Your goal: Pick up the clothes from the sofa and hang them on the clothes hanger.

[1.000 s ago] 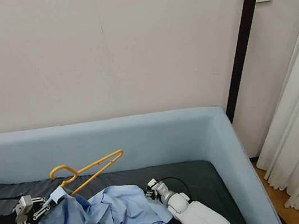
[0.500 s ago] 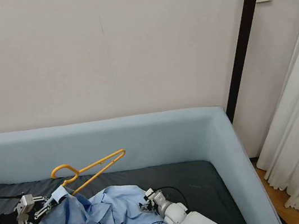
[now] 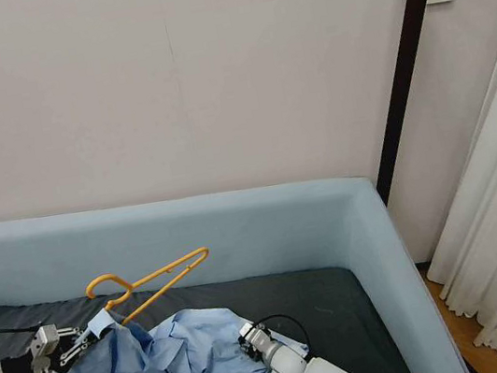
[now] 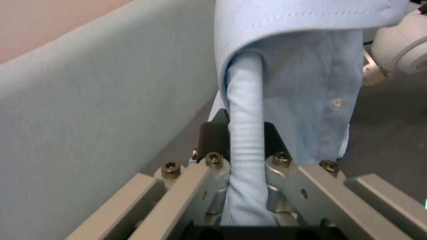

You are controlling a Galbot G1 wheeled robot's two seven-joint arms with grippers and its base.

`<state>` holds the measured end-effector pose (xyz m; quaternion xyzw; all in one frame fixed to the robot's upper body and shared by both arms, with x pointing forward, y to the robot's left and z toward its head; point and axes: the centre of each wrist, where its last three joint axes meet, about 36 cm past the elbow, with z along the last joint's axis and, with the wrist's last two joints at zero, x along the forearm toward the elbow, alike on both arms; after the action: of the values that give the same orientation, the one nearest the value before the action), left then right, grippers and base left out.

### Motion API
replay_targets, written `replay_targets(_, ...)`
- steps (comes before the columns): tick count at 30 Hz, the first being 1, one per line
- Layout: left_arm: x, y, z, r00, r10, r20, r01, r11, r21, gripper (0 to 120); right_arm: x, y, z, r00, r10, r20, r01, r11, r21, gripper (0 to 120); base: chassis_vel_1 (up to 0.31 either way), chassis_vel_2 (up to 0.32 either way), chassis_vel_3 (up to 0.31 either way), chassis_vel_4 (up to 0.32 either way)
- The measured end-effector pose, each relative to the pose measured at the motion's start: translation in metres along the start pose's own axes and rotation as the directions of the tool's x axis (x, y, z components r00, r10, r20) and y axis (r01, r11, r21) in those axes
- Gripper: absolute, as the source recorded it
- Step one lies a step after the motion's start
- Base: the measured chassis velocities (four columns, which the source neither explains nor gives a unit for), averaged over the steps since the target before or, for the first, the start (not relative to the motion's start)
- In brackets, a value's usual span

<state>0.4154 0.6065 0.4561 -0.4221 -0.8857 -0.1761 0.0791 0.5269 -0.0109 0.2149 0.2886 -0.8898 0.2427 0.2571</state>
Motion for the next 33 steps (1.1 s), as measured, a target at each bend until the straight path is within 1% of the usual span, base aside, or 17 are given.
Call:
replay_targets(3, 0.000, 0.000, 0.000, 1.000, -0.001, 0.001, 0.001, 1.000, -0.001, 1, 0.000, -0.001, -0.001, 1.000, 0.001, 0.003, -0.001, 1.000, 0.000, 26, 0.000, 0.000, 0.000, 0.000)
replay_targets(4, 0.000, 0.000, 0.000, 1.000, -0.001, 0.001, 0.001, 1.000, -0.001, 1, 0.000, -0.001, -0.001, 1.000, 0.001, 0.003, -0.001, 1.000, 0.000, 26, 0.000, 0.000, 0.000, 0.000)
replay_targets(8, -0.001, 0.000, 0.000, 1.000, -0.007, 0.006, 0.007, 1.000, -0.003, 1, 0.001, 0.000, -0.005, 1.000, -0.001, 0.014, 0.001, 1.000, 0.000, 8, 0.000, 0.000, 0.000, 0.000)
replay_targets(9, -0.001, 0.000, 0.000, 1.000, -0.007, 0.006, 0.007, 1.000, -0.003, 1, 0.001, 0.000, -0.005, 1.000, -0.001, 0.014, 0.001, 1.000, 0.000, 8, 0.000, 0.000, 0.000, 0.000)
replay_targets(11, -0.002, 0.000, 0.002, 1.000, -0.012, 0.009, 0.012, 1.000, -0.001, 1, 0.001, 0.001, -0.006, 1.000, -0.003, 0.020, 0.003, 1.000, -0.002, 0, 0.000, 0.000, 0.000, 0.000)
replay_targets(14, -0.003, -0.001, 0.004, 1.000, -0.018, 0.014, 0.018, 1.000, -0.001, 1, 0.002, 0.002, -0.010, 0.999, -0.005, 0.034, 0.006, 1.000, -0.012, 0, 0.000, 0.000, 0.000, 0.000)
replay_targets(17, -0.007, -0.003, 0.005, 0.999, -0.028, 0.032, 0.028, 1.000, 0.006, 1, 0.007, 0.007, -0.027, 0.996, -0.020, 0.084, 0.024, 0.998, -0.055, 0, 0.000, 0.000, 0.000, 0.000)
replay_targets(18, -0.007, -0.003, 0.005, 0.999, -0.028, 0.032, 0.028, 1.000, 0.006, 1, 0.007, 0.007, -0.027, 0.996, -0.020, 0.084, 0.024, 0.998, -0.055, 0, 0.000, 0.000, 0.000, 0.000)
replay_targets(20, -0.015, -0.003, 0.002, 0.998, -0.030, 0.060, 0.030, 0.999, 0.011, 1, 0.019, 0.011, -0.057, 0.985, -0.040, 0.167, 0.059, 0.992, -0.114, 0, 0.000, 0.000, 0.000, 0.000)
replay_targets(23, -0.019, -0.001, -0.002, 0.996, -0.035, 0.087, 0.034, 0.999, 0.013, 1, 0.044, -0.006, -0.082, 0.966, -0.034, 0.256, 0.077, 0.984, -0.161, 0, 0.000, 0.000, 0.000, 0.000)
replay_targets(24, -0.021, 0.001, -0.006, 0.994, -0.041, 0.099, 0.040, 0.999, 0.011, 1, 0.054, -0.016, -0.087, 0.958, -0.026, 0.285, 0.076, 0.983, -0.166, 0, 0.000, 0.000, 0.000, 0.000)
replay_targets(25, -0.021, 0.001, -0.006, 0.994, -0.041, 0.099, 0.040, 0.999, 0.011, 1, 0.054, -0.016, -0.087, 0.958, -0.026, 0.285, 0.076, 0.983, -0.166, 0, 0.000, 0.000, 0.000, 0.000)
replay_targets(29, -0.028, 0.015, -0.023, 0.983, -0.073, 0.166, 0.074, 0.997, 0.004, 1, 0.099, -0.068, -0.094, 0.933, 0.023, 0.358, 0.040, 0.985, -0.166, 0, 0.000, 0.000, 0.000, 0.000)
replay_targets(30, -0.028, 0.015, -0.023, 0.983, -0.073, 0.166, 0.074, 0.997, 0.004, 1, 0.099, -0.068, -0.094, 0.933, 0.023, 0.358, 0.040, 0.985, -0.166, 0, 0.000, 0.000, 0.000, 0.000)
replay_targets(33, -0.033, 0.021, -0.033, 0.968, -0.107, 0.227, 0.108, 0.994, 0.012, 1, 0.127, -0.105, -0.100, 0.914, 0.066, 0.400, 0.004, 0.985, -0.172, 0, 0.000, 0.000, 0.000, 0.000)
